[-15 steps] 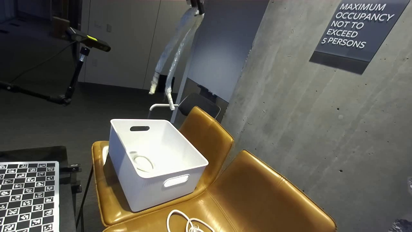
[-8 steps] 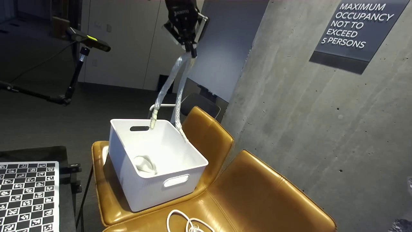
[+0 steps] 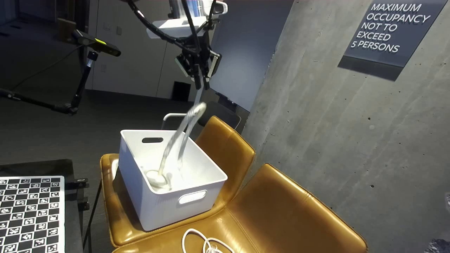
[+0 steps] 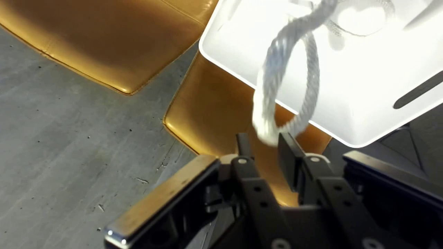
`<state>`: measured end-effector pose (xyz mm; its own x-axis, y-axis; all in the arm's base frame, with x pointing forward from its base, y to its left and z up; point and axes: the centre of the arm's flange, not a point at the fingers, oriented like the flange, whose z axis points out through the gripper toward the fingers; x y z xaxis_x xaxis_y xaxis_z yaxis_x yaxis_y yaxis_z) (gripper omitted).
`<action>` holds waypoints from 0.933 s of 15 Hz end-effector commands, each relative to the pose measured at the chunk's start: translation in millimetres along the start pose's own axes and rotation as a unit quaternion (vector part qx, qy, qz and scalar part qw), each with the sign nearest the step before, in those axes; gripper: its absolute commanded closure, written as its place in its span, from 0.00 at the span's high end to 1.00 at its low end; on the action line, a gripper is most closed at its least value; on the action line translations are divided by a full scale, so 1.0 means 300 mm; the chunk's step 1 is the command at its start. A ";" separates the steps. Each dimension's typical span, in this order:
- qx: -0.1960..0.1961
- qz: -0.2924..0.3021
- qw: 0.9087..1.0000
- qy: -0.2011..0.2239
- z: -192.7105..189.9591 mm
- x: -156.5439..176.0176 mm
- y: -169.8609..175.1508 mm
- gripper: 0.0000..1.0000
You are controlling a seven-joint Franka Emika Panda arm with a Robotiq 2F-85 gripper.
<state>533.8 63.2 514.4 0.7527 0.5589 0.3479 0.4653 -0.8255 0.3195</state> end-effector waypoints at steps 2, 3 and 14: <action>0.000 0.011 1.000 -0.008 0.030 -0.063 -0.014 0.65; -0.001 0.015 1.000 -0.013 0.041 -0.106 0.012 0.73; 0.028 0.111 0.986 -0.120 0.333 -0.781 0.438 1.00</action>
<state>470.5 -136.0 408.6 0.9144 0.3576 0.1894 0.3109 -0.9204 0.2370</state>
